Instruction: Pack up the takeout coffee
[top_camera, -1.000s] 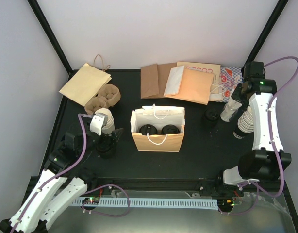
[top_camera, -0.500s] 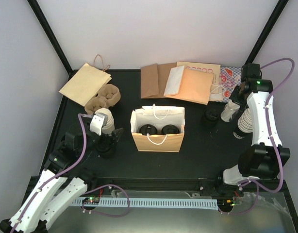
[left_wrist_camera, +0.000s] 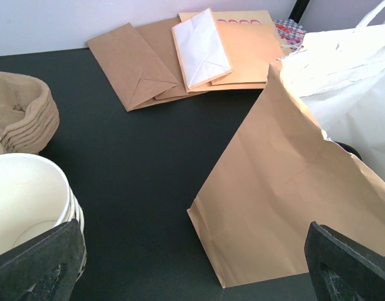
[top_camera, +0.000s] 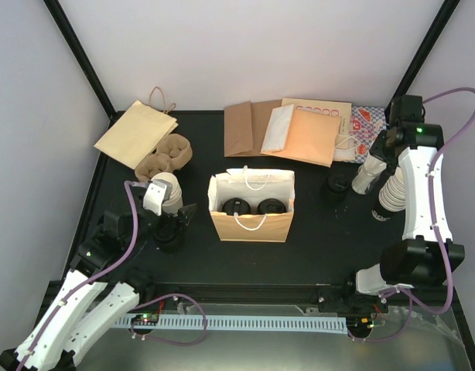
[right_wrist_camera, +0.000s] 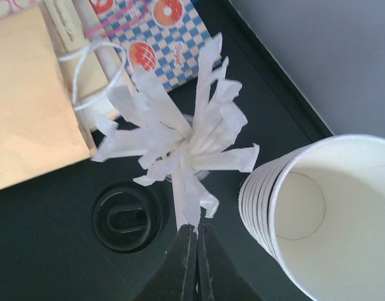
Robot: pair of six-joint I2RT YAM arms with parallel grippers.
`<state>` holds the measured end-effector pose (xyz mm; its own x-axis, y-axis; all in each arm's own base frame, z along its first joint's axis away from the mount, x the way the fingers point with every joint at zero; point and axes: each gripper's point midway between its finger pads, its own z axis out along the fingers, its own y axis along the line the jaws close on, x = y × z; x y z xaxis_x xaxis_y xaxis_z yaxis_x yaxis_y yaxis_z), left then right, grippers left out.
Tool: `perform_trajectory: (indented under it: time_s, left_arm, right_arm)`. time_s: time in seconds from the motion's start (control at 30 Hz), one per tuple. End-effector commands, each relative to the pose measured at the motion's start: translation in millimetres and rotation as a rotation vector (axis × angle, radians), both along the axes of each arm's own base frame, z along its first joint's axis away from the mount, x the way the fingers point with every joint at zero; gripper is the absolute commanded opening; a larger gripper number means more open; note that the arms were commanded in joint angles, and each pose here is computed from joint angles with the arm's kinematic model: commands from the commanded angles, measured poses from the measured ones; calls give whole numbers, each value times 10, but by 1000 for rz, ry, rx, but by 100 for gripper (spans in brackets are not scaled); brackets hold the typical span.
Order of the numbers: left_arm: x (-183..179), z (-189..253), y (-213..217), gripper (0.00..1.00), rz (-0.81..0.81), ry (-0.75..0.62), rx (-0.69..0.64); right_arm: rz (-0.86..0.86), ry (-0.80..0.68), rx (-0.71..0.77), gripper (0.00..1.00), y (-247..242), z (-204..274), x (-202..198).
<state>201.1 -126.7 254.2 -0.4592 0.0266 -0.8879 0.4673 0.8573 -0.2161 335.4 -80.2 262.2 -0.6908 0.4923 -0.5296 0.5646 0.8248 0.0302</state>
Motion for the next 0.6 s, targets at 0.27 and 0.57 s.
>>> perform_trajectory:
  time_s: [0.27,0.57]
  left_arm:
    - [28,31,-1,99,12,-12,-14]
    - [28,34,-4,99,10,-13,-13]
  right_arm:
    - [-66,-255,-42,6,-29,1266,-486]
    - [107,-637,9,3,344,2355,-923]
